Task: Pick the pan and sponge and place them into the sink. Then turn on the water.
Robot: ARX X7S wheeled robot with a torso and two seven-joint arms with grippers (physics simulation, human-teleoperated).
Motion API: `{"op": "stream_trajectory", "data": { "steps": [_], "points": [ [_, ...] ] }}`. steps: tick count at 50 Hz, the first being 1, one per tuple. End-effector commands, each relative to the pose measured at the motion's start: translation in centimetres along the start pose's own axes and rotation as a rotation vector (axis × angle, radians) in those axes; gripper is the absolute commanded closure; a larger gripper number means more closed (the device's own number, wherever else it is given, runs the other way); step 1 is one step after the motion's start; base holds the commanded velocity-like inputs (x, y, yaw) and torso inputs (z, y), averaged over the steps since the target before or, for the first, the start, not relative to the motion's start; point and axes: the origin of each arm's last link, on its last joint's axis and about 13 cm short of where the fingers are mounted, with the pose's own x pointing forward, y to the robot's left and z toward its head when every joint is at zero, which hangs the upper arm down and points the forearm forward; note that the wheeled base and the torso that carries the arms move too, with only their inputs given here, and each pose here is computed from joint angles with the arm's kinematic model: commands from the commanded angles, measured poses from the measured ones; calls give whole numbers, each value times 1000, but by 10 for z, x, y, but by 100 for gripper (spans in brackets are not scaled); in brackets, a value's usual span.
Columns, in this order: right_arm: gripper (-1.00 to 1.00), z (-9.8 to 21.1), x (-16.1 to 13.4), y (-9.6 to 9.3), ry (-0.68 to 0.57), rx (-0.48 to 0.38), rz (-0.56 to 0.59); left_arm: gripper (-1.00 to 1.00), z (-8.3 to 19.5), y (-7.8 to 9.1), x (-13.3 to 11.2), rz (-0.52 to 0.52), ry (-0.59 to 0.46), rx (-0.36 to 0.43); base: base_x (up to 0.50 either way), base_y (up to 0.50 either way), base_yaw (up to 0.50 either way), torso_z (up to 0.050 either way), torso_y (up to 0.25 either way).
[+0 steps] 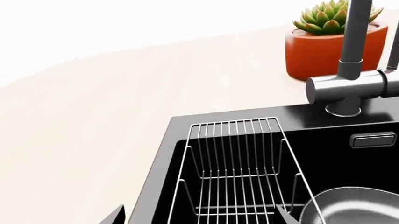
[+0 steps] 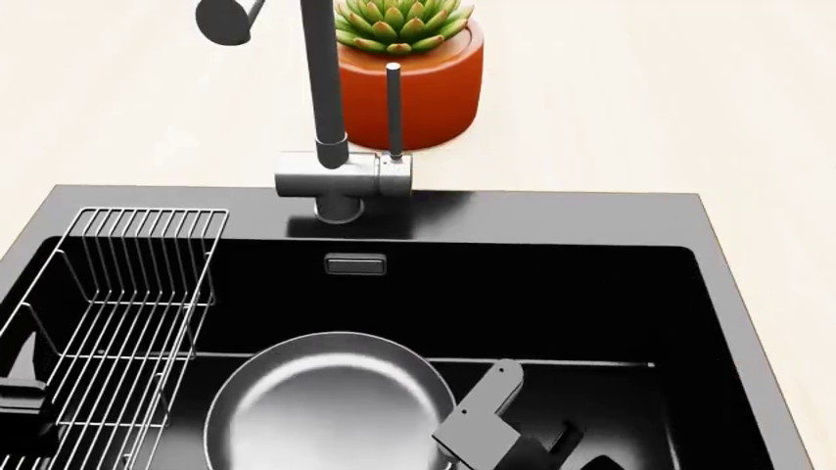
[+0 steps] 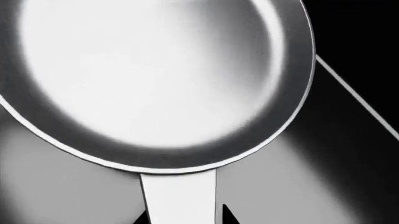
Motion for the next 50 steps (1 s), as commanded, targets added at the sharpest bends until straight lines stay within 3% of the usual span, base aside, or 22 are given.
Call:
{"op": "stream_trajectory", "data": {
  "steps": [1,12,16,30,33,44,49,50],
  "points": [
    [-100,8,7,3,-32,-10,15,-100,-2,2,0,-17,-3,-7,0,0,0,0,0],
    [-100,8,-2,8,-9,9,25,-100,-3,2,-1,-16,-3,-9,0,0,0,0,0],
    [-100,11,-13,9,-6,37,24,-100,-1,-2,1,-16,-6,-8,0,0,0,0,0],
    [-100,24,-56,19,-17,16,7,-100,-3,-5,2,-16,-4,-16,0,0,0,0,0],
    [-100,29,-74,22,-57,21,-20,-100,-3,3,-2,-12,-8,-19,0,0,0,0,0],
    [-100,31,-121,25,-224,106,-123,-100,1,4,0,-14,-12,-16,0,0,0,0,0],
    [-100,26,-128,27,-359,152,-236,-100,1,8,-2,-16,-13,-15,0,0,0,0,0],
    [-100,24,-128,27,-407,161,-301,-100,1,7,-2,-16,-13,-14,0,0,0,0,0]
  ]
}}
